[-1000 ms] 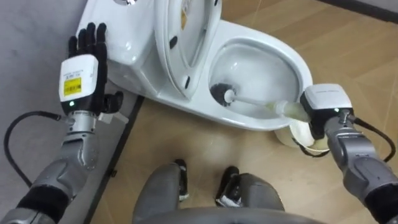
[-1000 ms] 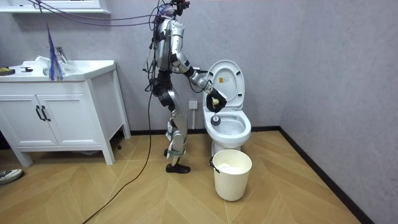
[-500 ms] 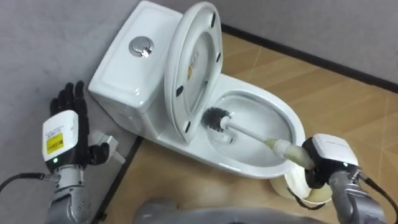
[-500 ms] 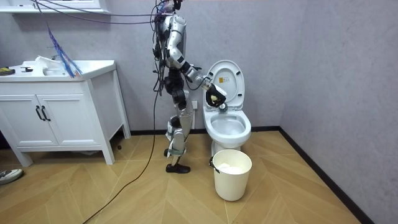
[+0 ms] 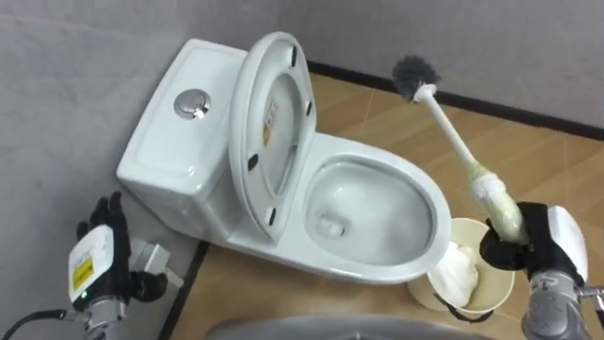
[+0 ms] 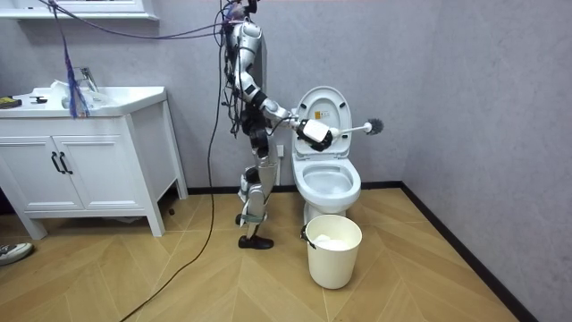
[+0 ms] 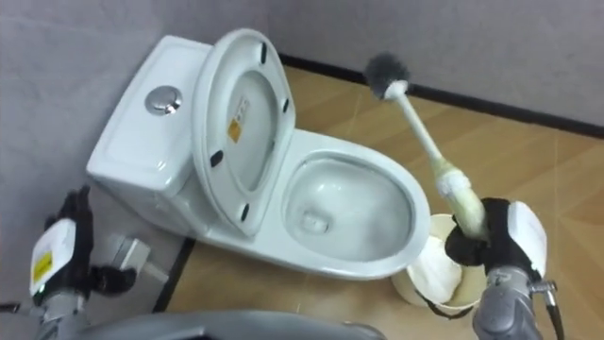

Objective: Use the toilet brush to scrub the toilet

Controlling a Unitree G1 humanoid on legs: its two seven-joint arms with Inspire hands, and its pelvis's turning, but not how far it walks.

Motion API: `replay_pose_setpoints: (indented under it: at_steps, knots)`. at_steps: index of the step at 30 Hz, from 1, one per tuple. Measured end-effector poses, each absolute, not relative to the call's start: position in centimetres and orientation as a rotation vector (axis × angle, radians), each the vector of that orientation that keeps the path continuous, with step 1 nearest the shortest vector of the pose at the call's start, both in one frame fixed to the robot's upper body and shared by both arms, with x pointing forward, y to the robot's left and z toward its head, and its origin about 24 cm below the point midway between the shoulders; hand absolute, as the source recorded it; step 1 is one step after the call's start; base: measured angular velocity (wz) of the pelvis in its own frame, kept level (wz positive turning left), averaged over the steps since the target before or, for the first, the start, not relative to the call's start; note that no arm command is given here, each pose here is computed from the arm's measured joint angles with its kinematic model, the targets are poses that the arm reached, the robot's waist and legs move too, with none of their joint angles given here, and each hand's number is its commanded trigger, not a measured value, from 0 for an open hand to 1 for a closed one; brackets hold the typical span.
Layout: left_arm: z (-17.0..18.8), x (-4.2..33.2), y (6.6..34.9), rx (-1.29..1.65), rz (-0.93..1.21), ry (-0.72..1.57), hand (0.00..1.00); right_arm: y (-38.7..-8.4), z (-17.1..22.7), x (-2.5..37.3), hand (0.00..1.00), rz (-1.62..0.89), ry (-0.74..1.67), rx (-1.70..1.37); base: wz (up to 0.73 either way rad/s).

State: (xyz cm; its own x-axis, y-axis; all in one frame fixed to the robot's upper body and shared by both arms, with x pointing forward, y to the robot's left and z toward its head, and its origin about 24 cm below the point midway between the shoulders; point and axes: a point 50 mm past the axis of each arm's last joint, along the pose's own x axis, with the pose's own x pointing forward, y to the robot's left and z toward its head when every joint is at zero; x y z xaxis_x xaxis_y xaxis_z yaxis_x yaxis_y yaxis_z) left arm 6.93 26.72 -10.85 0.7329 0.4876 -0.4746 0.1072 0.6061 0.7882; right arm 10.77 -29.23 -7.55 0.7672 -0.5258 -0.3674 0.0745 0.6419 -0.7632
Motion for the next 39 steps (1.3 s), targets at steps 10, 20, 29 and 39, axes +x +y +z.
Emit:
replay_pose_setpoints:
  at_steps: [10,20,29,39]
  knots:
    - [-13.6,2.5,28.1,0.543,0.434,1.095,0.00,-30.2,-9.8,8.4,1.00,-0.589,0.749,-0.674,-0.25]
    - [-14.5,1.8,28.0,0.424,0.441,1.184,0.00,-29.8,-12.1,4.9,1.00,-0.673,0.938,-0.565,-0.10]
    - [-15.0,1.1,27.5,0.391,0.381,1.263,0.00,-29.7,-13.3,3.8,0.00,-0.701,1.054,-0.511,0.00]
    - [-15.1,0.5,27.4,0.445,0.299,1.310,0.00,-29.9,-13.5,3.6,0.00,-0.712,1.098,-0.515,0.00]
